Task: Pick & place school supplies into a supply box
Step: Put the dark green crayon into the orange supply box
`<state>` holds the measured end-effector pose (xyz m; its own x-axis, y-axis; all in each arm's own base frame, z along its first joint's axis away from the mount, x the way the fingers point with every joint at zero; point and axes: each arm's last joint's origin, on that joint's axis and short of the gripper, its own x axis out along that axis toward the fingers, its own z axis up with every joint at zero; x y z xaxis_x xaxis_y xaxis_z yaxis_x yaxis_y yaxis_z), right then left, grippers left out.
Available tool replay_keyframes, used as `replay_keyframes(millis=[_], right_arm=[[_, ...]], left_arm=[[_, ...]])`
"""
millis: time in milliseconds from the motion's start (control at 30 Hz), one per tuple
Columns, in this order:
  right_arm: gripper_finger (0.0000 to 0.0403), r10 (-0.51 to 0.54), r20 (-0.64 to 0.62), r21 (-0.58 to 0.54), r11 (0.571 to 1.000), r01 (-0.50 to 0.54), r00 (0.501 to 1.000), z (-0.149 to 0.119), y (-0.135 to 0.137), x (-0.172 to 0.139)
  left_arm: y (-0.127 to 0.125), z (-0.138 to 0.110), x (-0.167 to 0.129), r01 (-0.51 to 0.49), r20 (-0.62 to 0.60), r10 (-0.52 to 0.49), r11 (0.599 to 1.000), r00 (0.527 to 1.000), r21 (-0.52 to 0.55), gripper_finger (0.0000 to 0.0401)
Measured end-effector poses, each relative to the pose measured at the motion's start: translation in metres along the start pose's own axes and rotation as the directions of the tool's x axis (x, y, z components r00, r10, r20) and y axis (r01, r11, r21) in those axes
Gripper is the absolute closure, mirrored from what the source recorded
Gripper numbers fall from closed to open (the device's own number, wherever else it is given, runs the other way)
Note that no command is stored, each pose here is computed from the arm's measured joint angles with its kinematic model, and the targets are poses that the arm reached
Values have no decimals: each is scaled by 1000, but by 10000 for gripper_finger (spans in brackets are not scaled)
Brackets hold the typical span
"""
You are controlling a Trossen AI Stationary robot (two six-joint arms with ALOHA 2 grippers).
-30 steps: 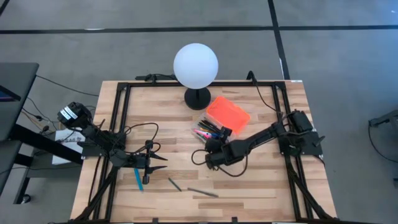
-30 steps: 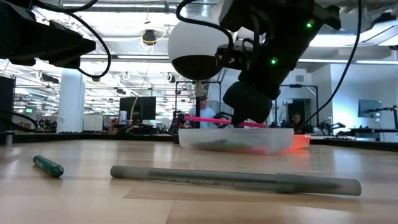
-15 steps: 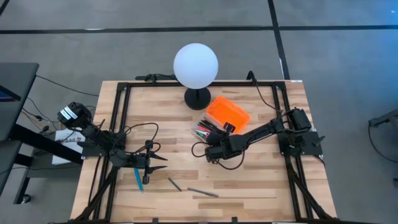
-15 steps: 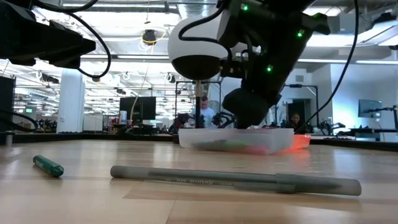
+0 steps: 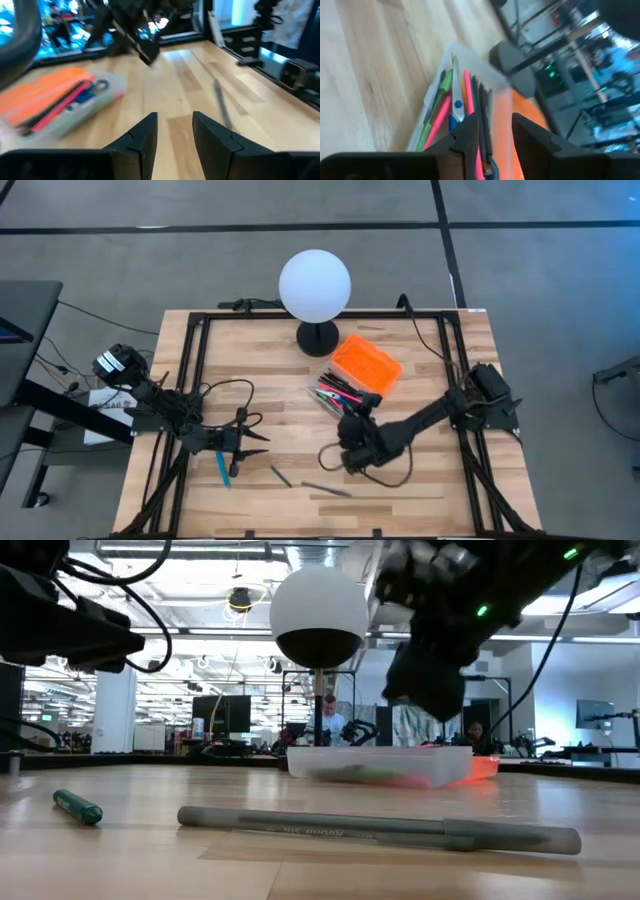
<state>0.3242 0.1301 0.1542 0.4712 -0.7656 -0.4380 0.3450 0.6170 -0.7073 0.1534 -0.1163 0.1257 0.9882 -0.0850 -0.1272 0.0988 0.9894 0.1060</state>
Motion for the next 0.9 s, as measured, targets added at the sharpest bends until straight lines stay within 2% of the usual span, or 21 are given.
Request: replay_keyframes(millis=[167, 367, 467, 700, 900], right_arm=[[291, -70, 61, 19, 997, 69, 996, -10, -10, -31], [291, -121, 146, 44, 992, 116, 982, -30, -19, -67], [291, -120, 179, 88, 991, 105, 977, -38, -22, -81], [291, -102, 285, 147, 987, 62, 953, -53, -23, -110], [291, -67, 342, 160, 987, 12, 937, -60, -19, -126]], left_arm=[[-4, -3, 3, 58, -50, -59, 998, 997, -18, 283], [-16, 3, 18, 64, -146, -57, 997, 988, 42, 283], [-22, 11, 27, 75, -172, -64, 996, 983, 57, 283], [-32, 23, 38, 181, -230, -174, 983, 958, 11, 283], [-34, 23, 40, 190, -262, -179, 982, 948, 20, 283]])
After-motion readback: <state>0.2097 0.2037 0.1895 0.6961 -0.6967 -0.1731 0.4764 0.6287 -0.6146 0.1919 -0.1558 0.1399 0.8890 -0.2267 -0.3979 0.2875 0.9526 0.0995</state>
